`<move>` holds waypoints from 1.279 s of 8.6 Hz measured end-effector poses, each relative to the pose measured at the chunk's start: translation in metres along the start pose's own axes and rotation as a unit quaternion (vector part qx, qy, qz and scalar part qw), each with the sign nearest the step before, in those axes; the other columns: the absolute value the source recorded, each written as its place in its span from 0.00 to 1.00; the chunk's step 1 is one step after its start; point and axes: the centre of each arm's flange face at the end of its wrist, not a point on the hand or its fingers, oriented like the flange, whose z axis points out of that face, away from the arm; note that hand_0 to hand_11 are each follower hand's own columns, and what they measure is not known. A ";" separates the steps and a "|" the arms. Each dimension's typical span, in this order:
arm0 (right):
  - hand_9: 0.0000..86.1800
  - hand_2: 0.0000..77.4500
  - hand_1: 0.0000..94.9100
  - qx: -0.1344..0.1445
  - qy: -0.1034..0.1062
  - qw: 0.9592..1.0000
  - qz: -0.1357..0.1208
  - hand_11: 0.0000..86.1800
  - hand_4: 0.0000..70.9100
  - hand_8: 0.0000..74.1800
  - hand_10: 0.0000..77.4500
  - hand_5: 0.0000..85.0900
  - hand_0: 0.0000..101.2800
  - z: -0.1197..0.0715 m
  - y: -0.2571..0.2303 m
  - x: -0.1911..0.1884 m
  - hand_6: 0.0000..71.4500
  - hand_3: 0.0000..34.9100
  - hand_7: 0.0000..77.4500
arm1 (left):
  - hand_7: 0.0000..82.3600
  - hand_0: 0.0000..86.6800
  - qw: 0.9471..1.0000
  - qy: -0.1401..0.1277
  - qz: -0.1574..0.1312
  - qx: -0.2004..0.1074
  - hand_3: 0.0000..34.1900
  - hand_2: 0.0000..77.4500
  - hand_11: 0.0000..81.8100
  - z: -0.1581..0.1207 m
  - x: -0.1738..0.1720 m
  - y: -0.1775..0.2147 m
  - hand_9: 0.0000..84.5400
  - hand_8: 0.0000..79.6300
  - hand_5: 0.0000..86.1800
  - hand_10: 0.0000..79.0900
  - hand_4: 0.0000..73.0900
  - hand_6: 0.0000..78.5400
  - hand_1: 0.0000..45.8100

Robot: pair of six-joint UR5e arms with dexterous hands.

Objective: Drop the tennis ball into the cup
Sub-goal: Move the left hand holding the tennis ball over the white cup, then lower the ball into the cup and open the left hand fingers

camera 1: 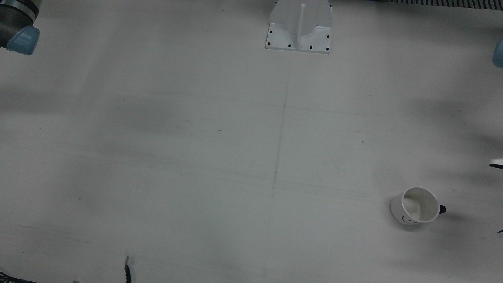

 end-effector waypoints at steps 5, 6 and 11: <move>0.00 0.01 0.01 0.000 0.000 1.000 0.000 0.01 0.00 0.00 0.00 0.00 0.00 0.000 0.000 0.000 0.00 0.00 0.01 | 0.54 0.93 0.999 -0.035 0.027 -0.007 0.00 0.16 0.31 0.038 -0.084 0.006 0.59 0.55 0.30 0.20 0.34 0.88 0.60; 0.00 0.01 0.01 0.000 0.000 1.000 0.000 0.01 0.00 0.00 0.00 0.00 0.00 0.000 0.000 0.000 0.00 0.00 0.00 | 0.54 0.92 0.999 -0.039 0.029 -0.005 0.00 0.16 0.31 0.047 -0.094 -0.001 0.59 0.55 0.30 0.20 0.34 0.88 0.60; 0.00 0.01 0.01 0.000 0.000 1.000 0.000 0.01 0.00 0.00 0.00 0.00 0.00 0.000 0.000 0.000 0.00 0.00 0.00 | 0.54 0.92 0.998 -0.053 0.031 0.008 0.00 0.13 0.31 0.046 -0.128 -0.029 0.59 0.55 0.28 0.20 0.32 0.88 0.60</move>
